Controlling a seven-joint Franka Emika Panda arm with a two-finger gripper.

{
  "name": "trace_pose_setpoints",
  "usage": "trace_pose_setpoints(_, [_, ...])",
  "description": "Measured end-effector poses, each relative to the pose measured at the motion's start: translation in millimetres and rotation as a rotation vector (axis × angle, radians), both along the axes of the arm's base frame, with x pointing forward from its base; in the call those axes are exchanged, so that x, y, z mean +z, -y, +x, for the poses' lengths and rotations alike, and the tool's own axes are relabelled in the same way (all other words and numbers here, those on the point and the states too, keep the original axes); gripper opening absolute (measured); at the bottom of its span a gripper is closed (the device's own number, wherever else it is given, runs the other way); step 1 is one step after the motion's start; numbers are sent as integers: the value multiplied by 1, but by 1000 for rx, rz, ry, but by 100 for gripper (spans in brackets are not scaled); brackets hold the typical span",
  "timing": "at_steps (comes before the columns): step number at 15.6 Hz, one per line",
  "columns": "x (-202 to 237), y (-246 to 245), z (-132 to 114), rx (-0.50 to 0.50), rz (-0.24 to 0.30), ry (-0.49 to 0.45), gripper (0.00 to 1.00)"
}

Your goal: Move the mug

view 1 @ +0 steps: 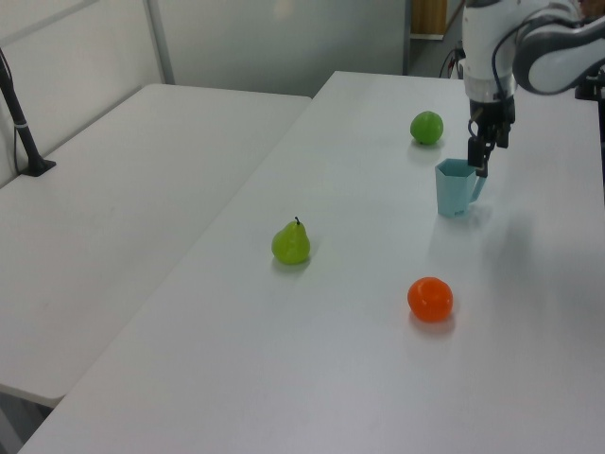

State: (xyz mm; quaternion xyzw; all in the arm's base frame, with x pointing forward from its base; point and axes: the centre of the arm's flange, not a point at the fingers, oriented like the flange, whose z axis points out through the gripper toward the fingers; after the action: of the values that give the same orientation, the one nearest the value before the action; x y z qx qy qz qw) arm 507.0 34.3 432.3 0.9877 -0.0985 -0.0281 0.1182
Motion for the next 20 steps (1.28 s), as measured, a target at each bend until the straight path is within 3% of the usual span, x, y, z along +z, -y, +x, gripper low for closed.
trace_pose_setpoints(6, [123,-42,10,-18,109,43,100])
trace_pose_setpoints(11, [210,-58,0,-20,215,74,100])
trace_pose_setpoints(17, [213,-35,10,115,265,57,100])
trace_pose_setpoints(20, [223,-12,22,198,271,122,100])
